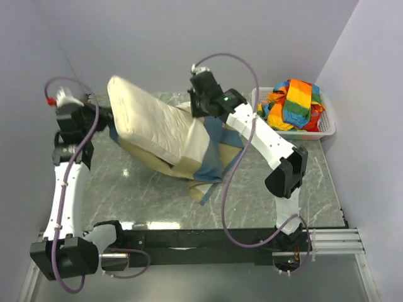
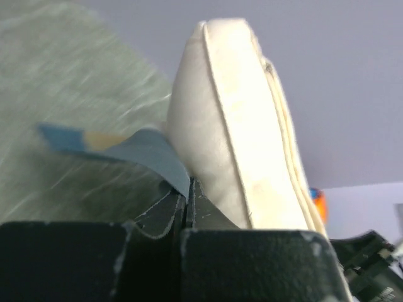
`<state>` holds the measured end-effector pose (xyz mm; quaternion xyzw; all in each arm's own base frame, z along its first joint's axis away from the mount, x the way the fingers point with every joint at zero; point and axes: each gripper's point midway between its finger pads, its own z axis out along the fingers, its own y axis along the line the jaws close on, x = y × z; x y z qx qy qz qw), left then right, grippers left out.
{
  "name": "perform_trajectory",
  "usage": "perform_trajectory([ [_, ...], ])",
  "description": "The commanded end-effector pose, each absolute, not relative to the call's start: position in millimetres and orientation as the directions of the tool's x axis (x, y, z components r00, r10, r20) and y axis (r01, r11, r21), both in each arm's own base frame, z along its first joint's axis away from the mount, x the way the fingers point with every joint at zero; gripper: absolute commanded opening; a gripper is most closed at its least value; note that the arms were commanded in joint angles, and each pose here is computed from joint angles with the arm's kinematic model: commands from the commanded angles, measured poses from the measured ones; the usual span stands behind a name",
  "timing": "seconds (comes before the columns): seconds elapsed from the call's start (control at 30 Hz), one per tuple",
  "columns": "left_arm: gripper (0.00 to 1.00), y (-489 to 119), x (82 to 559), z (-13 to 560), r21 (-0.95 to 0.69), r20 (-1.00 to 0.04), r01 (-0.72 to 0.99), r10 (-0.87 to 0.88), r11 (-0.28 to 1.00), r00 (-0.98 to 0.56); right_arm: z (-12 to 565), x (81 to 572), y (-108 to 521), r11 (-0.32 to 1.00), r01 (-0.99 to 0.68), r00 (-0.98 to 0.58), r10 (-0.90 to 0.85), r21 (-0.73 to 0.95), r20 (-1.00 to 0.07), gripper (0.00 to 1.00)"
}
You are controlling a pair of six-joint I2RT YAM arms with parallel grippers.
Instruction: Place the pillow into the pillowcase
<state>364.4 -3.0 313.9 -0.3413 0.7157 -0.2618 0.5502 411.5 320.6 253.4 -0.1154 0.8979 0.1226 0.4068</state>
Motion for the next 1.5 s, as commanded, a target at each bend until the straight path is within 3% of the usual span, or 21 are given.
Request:
perform_trajectory([
  [0.0,0.01,-23.2,354.0,510.9,-0.667,-0.709,0.241,-0.700,0.704,0.083,384.5,392.9,348.2,0.830,-0.441,-0.512,0.082,0.343,-0.855,0.00],
  [0.07,0.01,-34.9,337.1,567.3,-0.619,-0.716,0.342,-0.687,0.707,0.122,401.0,389.8,348.4,0.814,-0.461,-0.482,0.104,0.353,-0.870,0.00],
  [0.17,0.01,-38.5,324.9,613.1,-0.578,-0.712,0.402,-0.680,0.710,0.176,406.6,399.3,318.8,0.830,-0.411,-0.479,0.157,0.378,-0.864,0.00],
  [0.27,0.01,-41.4,326.5,633.2,-0.566,-0.704,0.437,-0.686,0.699,0.185,432.6,388.1,325.9,0.750,-0.478,-0.482,0.212,0.458,-0.850,0.00],
  [0.4,0.01,-46.1,354.8,632.1,-0.590,-0.697,0.460,-0.706,0.664,0.124,474.6,352.5,334.1,0.743,-0.539,-0.396,0.194,0.398,-0.897,0.00],
  [0.5,0.01,-77.8,359.5,636.8,-0.580,-0.707,0.536,-0.706,0.614,0.045,490.7,367.9,300.7,0.757,-0.503,-0.349,0.262,0.416,-0.900,0.00],
  [0.67,0.01,-81.9,352.7,656.3,-0.575,-0.690,0.546,-0.719,0.609,0.076,462.5,362.0,329.2,0.704,-0.535,-0.465,0.217,0.468,-0.858,0.00],
  [0.77,0.01,-76.2,365.8,655.0,-0.598,-0.675,0.534,-0.735,0.597,0.065,476.2,340.8,335.4,0.698,-0.568,-0.425,0.205,0.436,-0.882,0.00],
  [0.87,0.01,-108.8,383.7,636.2,-0.632,-0.670,0.571,-0.740,0.524,-0.062,512.1,346.0,300.8,0.722,-0.543,-0.346,0.272,0.429,-0.898,0.00],
  [1.0,0.01,-150.4,396.1,597.2,-0.625,-0.741,0.535,-0.649,0.569,-0.175,529.3,378.6,248.1,0.742,-0.477,-0.293,0.371,0.471,-0.881,0.00],
  [1.13,0.01,-128.9,362.9,638.0,-0.560,-0.759,0.555,-0.649,0.615,-0.046,480.5,398.7,265.2,0.730,-0.447,-0.403,0.352,0.517,-0.845,0.00],
  [1.17,0.01,-109.5,349.3,663.0,-0.532,-0.752,0.562,-0.659,0.633,0.029,471.5,394.8,278.4,0.722,-0.458,-0.425,0.335,0.519,-0.841,0.00],
  [1.27,0.01,-62.1,348.5,686.1,-0.551,-0.698,0.583,-0.713,0.597,0.070,448.7,359.2,325.2,0.723,-0.507,-0.441,0.251,0.470,-0.862,0.00],
  [1.37,0.01,-46.1,363.1,684.3,-0.593,-0.659,0.600,-0.752,0.537,0.022,454.7,327.6,340.1,0.691,-0.553,-0.435,0.236,0.465,-0.869,0.00],
  [1.47,0.01,-58.6,380.6,659.8,-0.635,-0.657,0.589,-0.751,0.501,-0.069,483.0,340.2,307.4,0.752,-0.507,-0.360,0.259,0.421,-0.896,0.00],
])
